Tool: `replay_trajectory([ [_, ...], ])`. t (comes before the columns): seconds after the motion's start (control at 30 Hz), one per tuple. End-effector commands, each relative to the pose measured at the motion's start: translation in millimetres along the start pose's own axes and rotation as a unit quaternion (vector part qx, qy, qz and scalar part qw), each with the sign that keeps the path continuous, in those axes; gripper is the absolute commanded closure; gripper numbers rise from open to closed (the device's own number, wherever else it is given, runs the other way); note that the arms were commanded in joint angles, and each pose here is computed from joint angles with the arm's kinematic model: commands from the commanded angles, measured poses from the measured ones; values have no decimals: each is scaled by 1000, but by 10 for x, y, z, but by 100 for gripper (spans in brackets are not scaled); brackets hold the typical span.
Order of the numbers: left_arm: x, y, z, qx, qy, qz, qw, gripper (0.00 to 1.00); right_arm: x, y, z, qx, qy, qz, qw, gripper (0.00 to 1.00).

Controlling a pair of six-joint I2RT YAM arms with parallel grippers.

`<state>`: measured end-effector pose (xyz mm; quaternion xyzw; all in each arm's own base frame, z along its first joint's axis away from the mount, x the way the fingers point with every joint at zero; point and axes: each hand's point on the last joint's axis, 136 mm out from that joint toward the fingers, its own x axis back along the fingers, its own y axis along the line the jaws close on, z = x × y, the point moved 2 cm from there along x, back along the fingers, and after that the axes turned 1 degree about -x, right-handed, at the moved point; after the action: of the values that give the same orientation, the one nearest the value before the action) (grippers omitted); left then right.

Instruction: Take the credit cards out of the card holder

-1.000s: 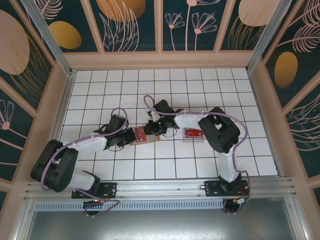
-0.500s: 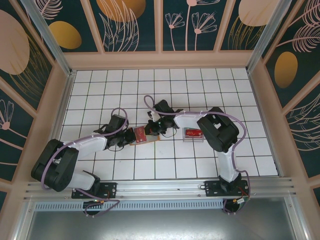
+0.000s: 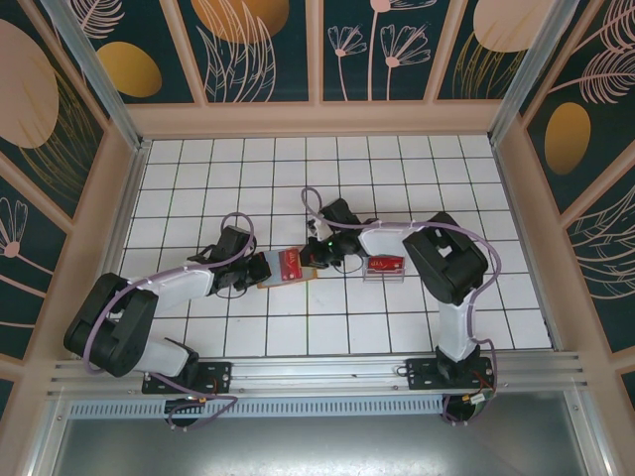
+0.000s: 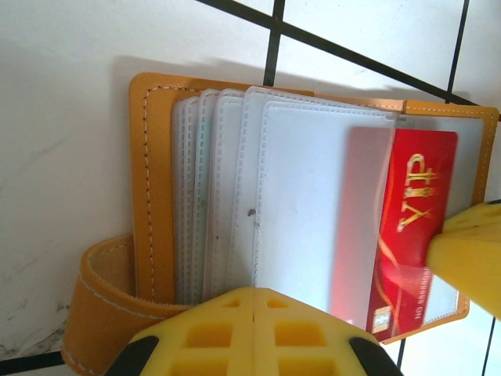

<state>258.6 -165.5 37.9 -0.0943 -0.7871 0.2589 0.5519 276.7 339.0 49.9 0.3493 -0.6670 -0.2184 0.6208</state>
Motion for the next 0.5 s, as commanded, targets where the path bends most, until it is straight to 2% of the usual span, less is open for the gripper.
replay_trajectory([
  [0.0, -43, 335, 138, 17, 22, -76, 997, 100, 199, -28, -38, 3, -20, 14, 1000, 100],
  [0.3, 172, -74, -140, 0, -23, -9, 1000, 99, 678, 84, -263, 53, -57, 43, 996, 100],
  [0.37, 245, -185, -217, -5, -37, 8, 999, 85, 798, 137, -321, 78, -69, 65, 992, 100],
  [0.4, 287, -246, -261, -8, -45, 17, 999, 70, 863, 152, -351, 94, -77, 82, 989, 100],
  [0.47, 368, -360, -336, -14, -59, 36, 997, 59, 1017, 187, -402, 127, -96, 110, 981, 100],
])
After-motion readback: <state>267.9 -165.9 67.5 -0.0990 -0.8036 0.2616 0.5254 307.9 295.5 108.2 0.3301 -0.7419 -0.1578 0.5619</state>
